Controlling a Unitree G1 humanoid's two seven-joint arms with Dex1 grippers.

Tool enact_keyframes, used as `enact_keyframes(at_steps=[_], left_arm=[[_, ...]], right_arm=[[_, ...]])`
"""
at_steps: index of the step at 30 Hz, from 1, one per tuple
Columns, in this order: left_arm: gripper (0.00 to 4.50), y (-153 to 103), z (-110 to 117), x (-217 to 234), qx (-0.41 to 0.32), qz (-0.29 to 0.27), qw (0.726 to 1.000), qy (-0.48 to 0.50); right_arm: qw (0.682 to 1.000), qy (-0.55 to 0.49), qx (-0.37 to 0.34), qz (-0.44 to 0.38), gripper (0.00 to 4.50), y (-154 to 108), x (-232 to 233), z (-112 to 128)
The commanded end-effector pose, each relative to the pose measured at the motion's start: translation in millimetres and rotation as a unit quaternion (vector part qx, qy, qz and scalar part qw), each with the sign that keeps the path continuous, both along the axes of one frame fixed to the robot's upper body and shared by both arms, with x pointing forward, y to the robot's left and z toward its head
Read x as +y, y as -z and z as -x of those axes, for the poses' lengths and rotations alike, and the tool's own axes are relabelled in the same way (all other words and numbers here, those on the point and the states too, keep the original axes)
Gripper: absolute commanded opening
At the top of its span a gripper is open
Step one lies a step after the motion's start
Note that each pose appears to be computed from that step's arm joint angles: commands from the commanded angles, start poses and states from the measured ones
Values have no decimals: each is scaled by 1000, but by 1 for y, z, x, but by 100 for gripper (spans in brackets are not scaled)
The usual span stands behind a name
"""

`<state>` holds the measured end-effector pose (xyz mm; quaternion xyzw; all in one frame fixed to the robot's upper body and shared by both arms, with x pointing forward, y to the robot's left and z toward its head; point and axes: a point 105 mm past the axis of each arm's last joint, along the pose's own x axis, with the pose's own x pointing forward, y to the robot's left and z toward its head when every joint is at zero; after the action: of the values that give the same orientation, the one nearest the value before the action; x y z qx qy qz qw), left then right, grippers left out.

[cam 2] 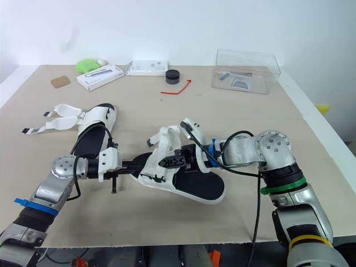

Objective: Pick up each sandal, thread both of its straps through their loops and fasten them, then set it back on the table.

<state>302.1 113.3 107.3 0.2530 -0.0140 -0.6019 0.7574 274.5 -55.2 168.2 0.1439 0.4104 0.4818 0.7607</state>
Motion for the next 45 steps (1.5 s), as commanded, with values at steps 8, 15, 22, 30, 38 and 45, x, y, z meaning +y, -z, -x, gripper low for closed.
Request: enact_keyframes(at_steps=[8, 15, 22, 30, 38, 45], left_arm=[[0, 19, 2, 2, 27, -31, 999, -2], [0, 20, 1, 2, 26, -33, 999, -2], [0, 20, 0, 1, 26, -33, 999, 0], [0, 20, -1, 1, 25, -34, 999, 2], [0, 20, -1, 2, 25, -37, 999, 0], [0, 22, 0, 2, 27, -39, 999, 2]], right_arm=[[1000, -6, -24, 17, 6, 1, 1, 11], [999, -23, -46, -3, 146, -7, 7, 20], [996, 13, -86, 0, 276, -29, 1, -2], [993, 54, -100, -13, 208, -39, -3, -25], [997, 18, -76, -6, 2, -18, 2, 3], [997, -8, -74, 15, 2, -2, 2, 23]])
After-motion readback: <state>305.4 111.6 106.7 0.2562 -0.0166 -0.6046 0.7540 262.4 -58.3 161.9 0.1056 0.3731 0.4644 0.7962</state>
